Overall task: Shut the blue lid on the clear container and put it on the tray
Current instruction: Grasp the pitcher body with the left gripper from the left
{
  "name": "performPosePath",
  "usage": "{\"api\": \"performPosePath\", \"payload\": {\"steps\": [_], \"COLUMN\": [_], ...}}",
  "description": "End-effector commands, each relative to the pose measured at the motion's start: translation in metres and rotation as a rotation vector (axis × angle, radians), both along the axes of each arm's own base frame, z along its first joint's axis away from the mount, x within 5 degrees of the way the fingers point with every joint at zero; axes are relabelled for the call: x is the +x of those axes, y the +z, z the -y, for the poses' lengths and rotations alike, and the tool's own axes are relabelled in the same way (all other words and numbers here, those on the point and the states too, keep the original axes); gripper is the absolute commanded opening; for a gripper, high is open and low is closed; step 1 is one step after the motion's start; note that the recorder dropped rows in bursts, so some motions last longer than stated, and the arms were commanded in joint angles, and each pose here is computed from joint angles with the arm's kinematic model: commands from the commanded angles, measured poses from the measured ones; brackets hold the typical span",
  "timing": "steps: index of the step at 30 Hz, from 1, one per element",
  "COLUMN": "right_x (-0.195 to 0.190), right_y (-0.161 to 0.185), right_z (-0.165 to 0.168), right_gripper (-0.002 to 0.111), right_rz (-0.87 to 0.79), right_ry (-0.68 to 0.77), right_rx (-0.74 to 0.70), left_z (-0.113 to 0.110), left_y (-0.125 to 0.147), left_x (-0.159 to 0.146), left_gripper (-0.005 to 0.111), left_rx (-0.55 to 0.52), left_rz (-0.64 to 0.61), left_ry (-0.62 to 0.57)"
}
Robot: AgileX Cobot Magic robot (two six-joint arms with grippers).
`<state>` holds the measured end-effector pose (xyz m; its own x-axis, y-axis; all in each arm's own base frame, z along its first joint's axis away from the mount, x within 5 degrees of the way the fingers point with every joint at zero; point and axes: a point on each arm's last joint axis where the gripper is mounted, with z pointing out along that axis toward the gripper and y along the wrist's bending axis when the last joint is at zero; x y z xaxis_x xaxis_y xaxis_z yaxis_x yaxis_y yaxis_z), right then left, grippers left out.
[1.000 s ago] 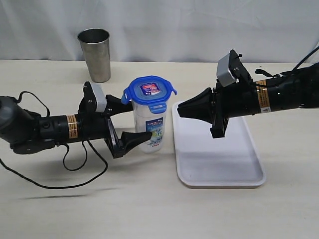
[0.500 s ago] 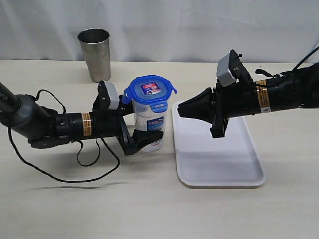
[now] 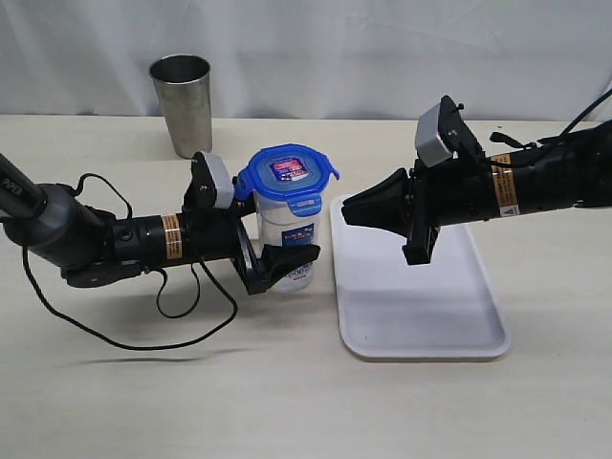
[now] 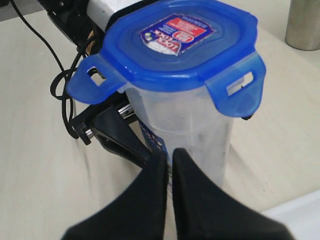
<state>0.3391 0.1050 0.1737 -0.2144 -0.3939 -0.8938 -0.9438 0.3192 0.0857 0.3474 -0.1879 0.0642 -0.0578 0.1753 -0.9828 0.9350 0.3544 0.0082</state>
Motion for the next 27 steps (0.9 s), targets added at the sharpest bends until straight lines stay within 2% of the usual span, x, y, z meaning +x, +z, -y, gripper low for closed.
{"api": "performPosePath", "payload": {"steps": [1, 27], "right_x": [0.0012, 0.0012], "right_y": [0.0009, 0.0009], "right_z": [0.0007, 0.0007], "right_gripper": [0.004, 0.004], "right_rz": [0.005, 0.005], "right_ry": [-0.008, -0.008], "right_rx": [-0.007, -0.007], "left_z": [0.0040, 0.0042], "left_y": [0.0062, 0.0069], "left_x": [-0.0005, -0.0008], "left_gripper": [0.090, 0.090], "left_rx": [-0.052, -0.061], "left_rz": [0.027, 0.026], "left_ry": [-0.023, -0.026]}}
